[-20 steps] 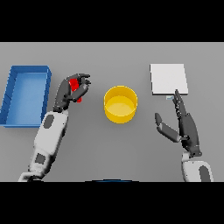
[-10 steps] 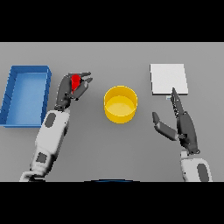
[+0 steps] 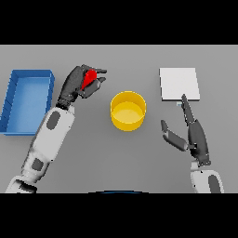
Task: Pick up the red beaker and tilt it to pour out 1 green nut into yellow bowl. Pick up the yellow bowl and place it on the metallic measuring scale.
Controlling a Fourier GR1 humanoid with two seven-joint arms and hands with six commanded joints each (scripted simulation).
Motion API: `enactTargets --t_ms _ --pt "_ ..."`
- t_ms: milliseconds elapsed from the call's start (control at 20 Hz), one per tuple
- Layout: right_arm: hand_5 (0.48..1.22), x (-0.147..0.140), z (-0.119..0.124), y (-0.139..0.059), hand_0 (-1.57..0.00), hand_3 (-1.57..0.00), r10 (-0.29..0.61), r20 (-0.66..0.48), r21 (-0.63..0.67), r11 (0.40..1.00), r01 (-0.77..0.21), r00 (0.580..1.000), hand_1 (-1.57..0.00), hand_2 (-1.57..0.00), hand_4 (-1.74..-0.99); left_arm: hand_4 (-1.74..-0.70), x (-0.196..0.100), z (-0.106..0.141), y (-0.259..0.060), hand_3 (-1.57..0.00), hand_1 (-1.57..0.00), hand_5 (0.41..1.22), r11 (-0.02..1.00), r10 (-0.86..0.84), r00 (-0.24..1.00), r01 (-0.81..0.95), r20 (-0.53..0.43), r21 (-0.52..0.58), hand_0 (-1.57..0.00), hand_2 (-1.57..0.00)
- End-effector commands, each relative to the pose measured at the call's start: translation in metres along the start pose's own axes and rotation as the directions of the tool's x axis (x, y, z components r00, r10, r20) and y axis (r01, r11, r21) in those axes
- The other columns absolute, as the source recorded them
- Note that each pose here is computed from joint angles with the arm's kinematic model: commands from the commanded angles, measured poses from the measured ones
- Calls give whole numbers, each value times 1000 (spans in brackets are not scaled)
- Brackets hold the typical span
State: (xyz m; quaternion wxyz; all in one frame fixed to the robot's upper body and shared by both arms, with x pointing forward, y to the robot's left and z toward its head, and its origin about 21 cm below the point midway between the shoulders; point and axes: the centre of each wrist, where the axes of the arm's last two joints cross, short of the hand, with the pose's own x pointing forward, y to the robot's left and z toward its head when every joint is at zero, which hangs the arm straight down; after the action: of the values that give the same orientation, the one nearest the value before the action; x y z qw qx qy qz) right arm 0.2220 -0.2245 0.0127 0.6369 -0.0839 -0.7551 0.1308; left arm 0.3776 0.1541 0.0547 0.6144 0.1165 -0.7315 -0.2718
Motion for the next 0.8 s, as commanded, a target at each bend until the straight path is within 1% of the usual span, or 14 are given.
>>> enactTargets --t_ms 0,200,250,300,350,400,450,500,550,600,750 --pt "694 0 1 0 1 1 -4 -1 -9 1000 4 1000 1 1 -1243 -1733 2 1 0 -1563 -1563 1119 999 -40 999 40 2 -23 -1563 -1563" --pt "710 2 2 0 1 1 -8 -14 -2 1000 8 1000 1 1 -1243 -1733 2 8 5 -1563 -1563 1113 992 -107 994 107 15 -67 -1563 -1563" --pt "711 4 3 -1 1 1 -9 -6 2 1000 9 1000 1 1 -1248 -1734 7 5 6 -1565 -1565 1112 982 -170 985 171 15 -78 -1564 -1565" --pt "714 5 4 -4 1 1 1 -6 3 1000 -1 1000 1 1 -1251 -1736 13 3 8 -1566 -1566 1112 966 -233 972 236 42 -100 -1566 -1566" --pt "717 3 3 -2 1 1 0 -16 8 1000 0 1000 1 1 -1254 -1737 16 1 5 -1567 -1567 1112 940 -311 948 316 63 -124 -1567 -1567" --pt "719 2 0 -2 1 1 -2 -16 5 1000 2 1000 1 1 -1260 -1738 19 -2 3 -1568 -1568 1123 904 -396 915 404 81 -138 -1568 -1568" --pt "720 5 0 0 1 1 -16 -1 13 1000 16 1000 1 1 -1266 -1738 21 -4 -1 -1568 -1568 1137 858 -474 872 489 124 -157 -1568 -1568" --pt "720 6 2 1 1 1 -21 2 8 1000 21 1000 1 1 -1267 -1739 28 -10 -1 -1569 -1569 1134 808 -548 824 566 147 -164 -1569 -1569" --pt "721 3 2 -1 1 1 -20 -7 9 1000 20 1000 1 1 -1267 -1739 32 -14 -5 -1569 -1569 1152 758 -605 778 628 168 -177 -1569 -1569" --pt "722 6 -1 -1 1 1 -20 -8 4 1000 20 1000 1 1 -1269 -1740 39 -20 -8 -1570 -1570 1166 713 -648 736 677 194 -185 -1570 -1570" --pt "717 3 4 0 1 1 -30 3 11 999 30 1000 1 1 -1264 -1740 51 -31 -10 -1570 -1570 1193 558 -751 595 804 287 -205 -1570 -1570"
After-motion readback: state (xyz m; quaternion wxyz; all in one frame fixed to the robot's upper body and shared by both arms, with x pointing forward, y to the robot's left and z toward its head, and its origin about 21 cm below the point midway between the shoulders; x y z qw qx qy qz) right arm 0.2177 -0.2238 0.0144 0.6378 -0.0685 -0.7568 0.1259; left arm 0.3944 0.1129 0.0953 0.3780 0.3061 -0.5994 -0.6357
